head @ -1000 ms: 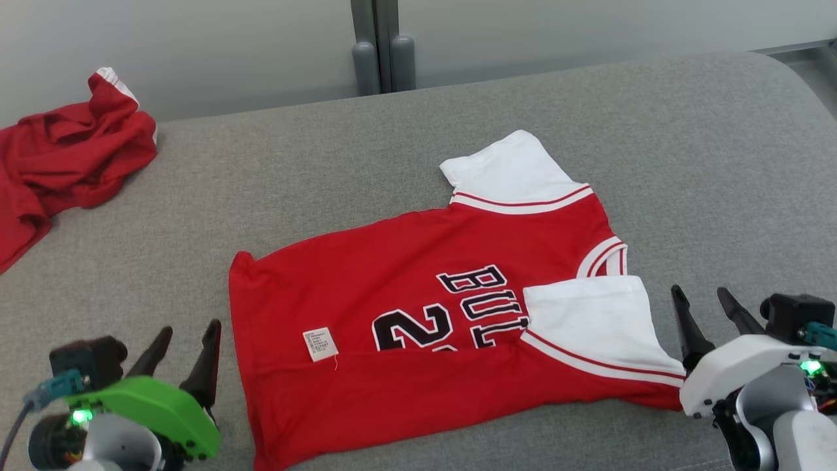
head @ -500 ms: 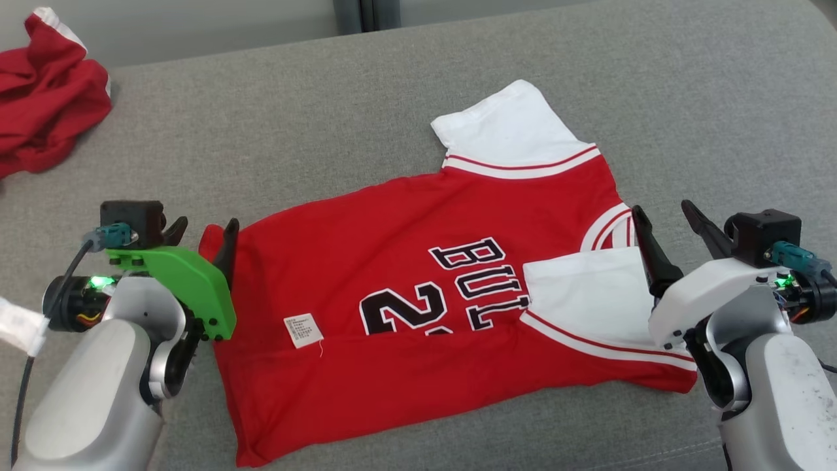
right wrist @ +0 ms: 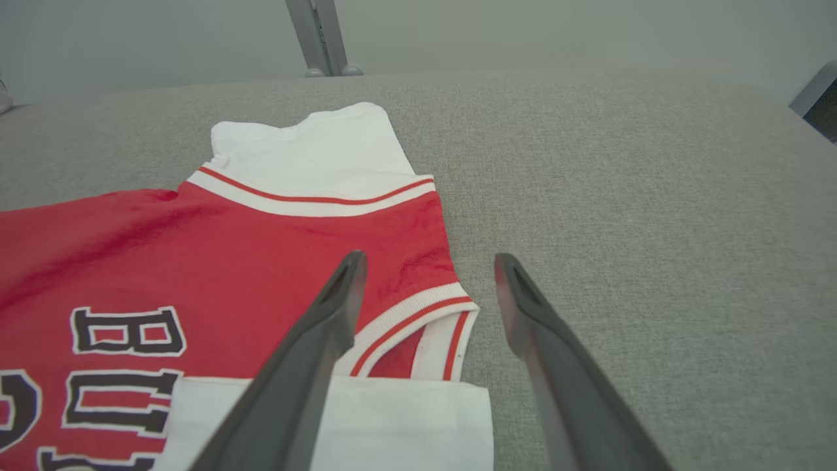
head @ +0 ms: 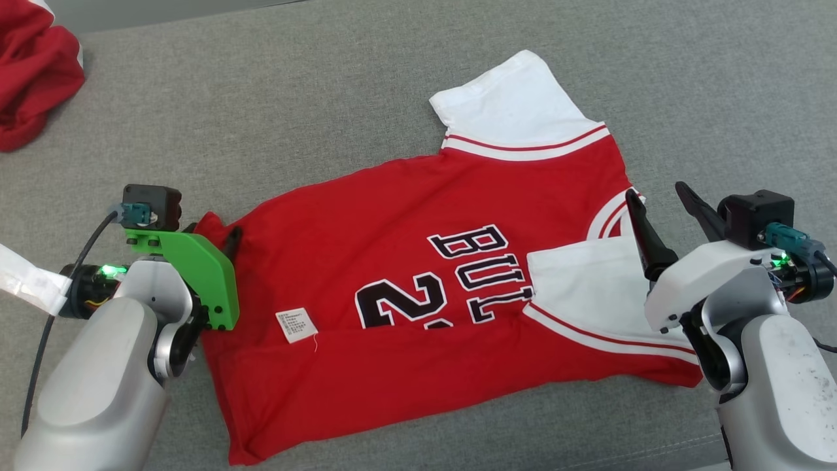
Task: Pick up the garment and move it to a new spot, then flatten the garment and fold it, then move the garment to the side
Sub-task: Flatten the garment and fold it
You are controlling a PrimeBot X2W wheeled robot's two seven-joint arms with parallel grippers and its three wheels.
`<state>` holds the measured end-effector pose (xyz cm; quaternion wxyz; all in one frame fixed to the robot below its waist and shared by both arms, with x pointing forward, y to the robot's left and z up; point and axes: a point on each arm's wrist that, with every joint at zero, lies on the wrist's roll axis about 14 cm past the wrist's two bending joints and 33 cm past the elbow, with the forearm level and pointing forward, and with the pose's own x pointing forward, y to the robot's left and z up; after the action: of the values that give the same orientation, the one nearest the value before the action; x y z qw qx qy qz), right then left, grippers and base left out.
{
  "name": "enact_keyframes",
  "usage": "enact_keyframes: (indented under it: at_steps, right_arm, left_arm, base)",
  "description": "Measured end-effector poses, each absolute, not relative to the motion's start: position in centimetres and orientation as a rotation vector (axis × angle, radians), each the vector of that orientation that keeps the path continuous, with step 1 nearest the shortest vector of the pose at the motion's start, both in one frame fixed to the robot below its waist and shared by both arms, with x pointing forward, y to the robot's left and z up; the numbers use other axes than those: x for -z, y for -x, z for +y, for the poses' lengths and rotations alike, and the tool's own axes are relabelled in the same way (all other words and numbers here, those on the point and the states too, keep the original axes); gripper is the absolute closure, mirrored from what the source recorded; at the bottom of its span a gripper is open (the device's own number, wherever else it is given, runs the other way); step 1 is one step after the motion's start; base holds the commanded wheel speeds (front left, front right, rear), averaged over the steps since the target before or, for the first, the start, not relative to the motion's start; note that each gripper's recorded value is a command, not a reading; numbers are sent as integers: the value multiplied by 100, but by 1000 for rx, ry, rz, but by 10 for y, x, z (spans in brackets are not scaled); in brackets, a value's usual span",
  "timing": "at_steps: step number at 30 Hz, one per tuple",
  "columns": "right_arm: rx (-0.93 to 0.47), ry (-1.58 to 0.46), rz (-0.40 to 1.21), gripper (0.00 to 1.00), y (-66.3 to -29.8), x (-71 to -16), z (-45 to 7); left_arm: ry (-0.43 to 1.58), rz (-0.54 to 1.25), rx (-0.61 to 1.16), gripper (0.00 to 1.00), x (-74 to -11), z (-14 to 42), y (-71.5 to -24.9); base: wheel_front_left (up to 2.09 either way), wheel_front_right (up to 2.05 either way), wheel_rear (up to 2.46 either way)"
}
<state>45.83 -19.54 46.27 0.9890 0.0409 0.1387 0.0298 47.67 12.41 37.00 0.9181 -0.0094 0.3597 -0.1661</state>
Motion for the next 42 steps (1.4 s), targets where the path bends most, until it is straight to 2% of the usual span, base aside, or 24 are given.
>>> enact_keyframes:
  at_steps: [1, 2, 8, 13, 20, 30, 40, 41, 42]
  right_arm:
    - [-64, -79, 275, 0, -460, -464, -195]
    - [-70, -76, 272, 0, -461, -465, -193]
    - [-111, -34, 243, 0, -483, -480, -186]
    - [-139, -12, 219, 0, -521, -498, -178]
    - [-174, 19, 288, 0, -579, -501, -160]
    - [-196, 89, 494, 0, -624, -442, -141]
    - [-237, 87, 615, 0, -640, -389, -117]
    - [-245, 91, 621, 53, -640, -387, -114]
    - [-248, 93, 623, 66, -640, -387, -113]
  left_arm:
    - [21, 736, 344, 74, -371, 123, -477]
    - [23, 724, 345, 100, -373, 121, -478]
    - [56, 647, 333, 100, -384, 119, -485]
    - [99, 576, 318, 100, -397, 117, -489]
    - [150, 506, 324, 100, -408, 111, -484]
    - [188, 438, 327, 100, -416, 105, -494]
    - [191, 464, 278, 100, -393, 121, -499]
    - [191, 466, 276, 100, -392, 122, -499]
    - [191, 467, 276, 100, -391, 122, -499]
  base:
    - [0, 0, 0]
    - [0, 0, 0]
    - [0, 0, 0]
    - [0, 0, 0]
    - [0, 0, 0]
    - [0, 0, 0]
    - [0, 0, 0]
    - [0, 0, 0]
    - [0, 0, 0]
